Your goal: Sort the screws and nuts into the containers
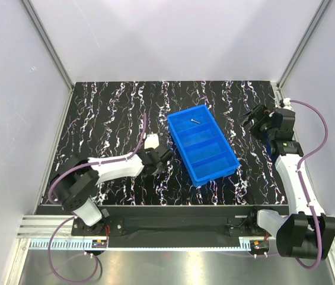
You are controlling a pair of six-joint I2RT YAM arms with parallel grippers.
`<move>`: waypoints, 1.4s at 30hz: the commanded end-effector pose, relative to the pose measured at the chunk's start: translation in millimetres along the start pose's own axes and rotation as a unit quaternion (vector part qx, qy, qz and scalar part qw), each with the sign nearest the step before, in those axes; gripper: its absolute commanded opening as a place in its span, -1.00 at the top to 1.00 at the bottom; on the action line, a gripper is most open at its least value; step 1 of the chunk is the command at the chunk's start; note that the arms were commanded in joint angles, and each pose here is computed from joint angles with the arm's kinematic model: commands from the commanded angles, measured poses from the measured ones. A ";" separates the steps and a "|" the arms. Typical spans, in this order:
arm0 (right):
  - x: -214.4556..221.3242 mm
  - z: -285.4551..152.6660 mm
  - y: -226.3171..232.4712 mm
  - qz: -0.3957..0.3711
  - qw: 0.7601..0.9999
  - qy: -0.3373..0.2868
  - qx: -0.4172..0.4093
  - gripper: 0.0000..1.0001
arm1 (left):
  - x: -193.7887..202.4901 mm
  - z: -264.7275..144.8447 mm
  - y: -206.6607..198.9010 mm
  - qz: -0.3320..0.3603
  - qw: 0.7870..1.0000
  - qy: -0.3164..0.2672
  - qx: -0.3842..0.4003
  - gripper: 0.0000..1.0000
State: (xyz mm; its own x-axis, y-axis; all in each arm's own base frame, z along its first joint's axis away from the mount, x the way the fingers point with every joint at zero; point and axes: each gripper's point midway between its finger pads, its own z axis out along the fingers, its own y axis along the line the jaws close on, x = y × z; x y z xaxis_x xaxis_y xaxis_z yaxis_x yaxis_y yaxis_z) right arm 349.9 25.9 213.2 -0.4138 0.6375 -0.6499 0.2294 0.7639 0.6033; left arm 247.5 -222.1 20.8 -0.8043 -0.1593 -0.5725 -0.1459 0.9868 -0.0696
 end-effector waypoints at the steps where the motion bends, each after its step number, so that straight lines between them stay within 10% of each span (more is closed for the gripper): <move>1: -6.0 -3.4 4.0 -0.008 1.000 -0.014 -0.005 -0.99 | -43.6 -38.2 -25.4 0.008 0.997 -0.052 0.060 1.00; 15: 1.8 -0.1 4.8 -0.001 1.000 0.000 -0.015 -0.99 | -250.8 -97.7 -116.1 0.058 0.935 -0.266 0.227 1.00; 33: -6.2 -5.1 8.1 -0.009 1.000 -0.006 -0.010 -0.99 | -244.9 2.7 -188.0 0.174 0.921 -0.210 0.278 0.91; 39: -5.9 -8.3 12.4 -0.011 1.000 -0.004 -0.020 -0.99 | -257.6 -29.2 -177.7 0.159 0.921 -0.221 0.278 -0.27; 42: -4.3 -9.3 16.7 -0.015 0.999 0.000 -0.033 -0.99 | -259.4 -60.8 -154.9 0.131 0.927 -0.229 0.268 -0.50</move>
State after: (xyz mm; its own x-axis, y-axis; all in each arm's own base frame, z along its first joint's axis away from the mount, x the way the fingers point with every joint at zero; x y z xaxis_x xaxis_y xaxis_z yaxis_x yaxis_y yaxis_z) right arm 345.1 29.1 203.8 -0.4421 0.6375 -0.6310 0.2355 0.7613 0.6041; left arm 451.2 -349.9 139.8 -0.5328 0.1256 -0.8369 0.4507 0.8791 -0.1550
